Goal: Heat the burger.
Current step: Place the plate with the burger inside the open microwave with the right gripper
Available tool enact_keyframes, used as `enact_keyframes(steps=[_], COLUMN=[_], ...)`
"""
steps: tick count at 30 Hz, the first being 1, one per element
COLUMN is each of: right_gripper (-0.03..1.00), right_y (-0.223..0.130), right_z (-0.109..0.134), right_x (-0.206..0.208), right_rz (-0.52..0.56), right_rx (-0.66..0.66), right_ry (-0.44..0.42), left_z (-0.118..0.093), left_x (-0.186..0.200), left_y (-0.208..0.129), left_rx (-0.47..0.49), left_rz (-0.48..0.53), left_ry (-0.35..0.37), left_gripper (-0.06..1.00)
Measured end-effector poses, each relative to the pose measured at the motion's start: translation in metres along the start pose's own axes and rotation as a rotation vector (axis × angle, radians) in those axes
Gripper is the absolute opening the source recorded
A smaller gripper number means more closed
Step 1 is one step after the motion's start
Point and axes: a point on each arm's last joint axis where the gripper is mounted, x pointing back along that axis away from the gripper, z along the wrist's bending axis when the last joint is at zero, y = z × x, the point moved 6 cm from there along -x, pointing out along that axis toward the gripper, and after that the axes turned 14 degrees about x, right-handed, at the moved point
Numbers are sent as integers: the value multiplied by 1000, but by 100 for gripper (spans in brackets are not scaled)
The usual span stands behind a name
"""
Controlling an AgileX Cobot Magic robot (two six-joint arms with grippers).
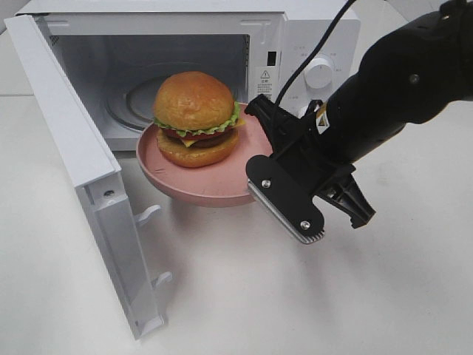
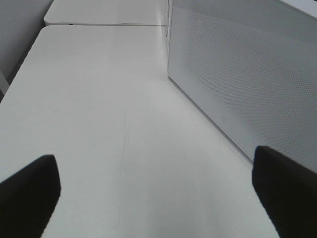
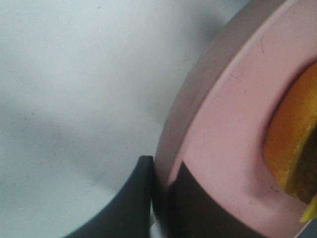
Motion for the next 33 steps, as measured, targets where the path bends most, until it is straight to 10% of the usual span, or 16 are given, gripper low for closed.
enact_keyframes(steps=[33], right_gripper=[6], right_y=[-29], right_z=[-66], right_x=[-43], right_rz=[9], right_rx=[-26], right_ry=[27], left_z=[0], left_x=[0], left_y=[0], left_rx=[0], left_rz=[0], left_ry=[0], left_gripper=[99])
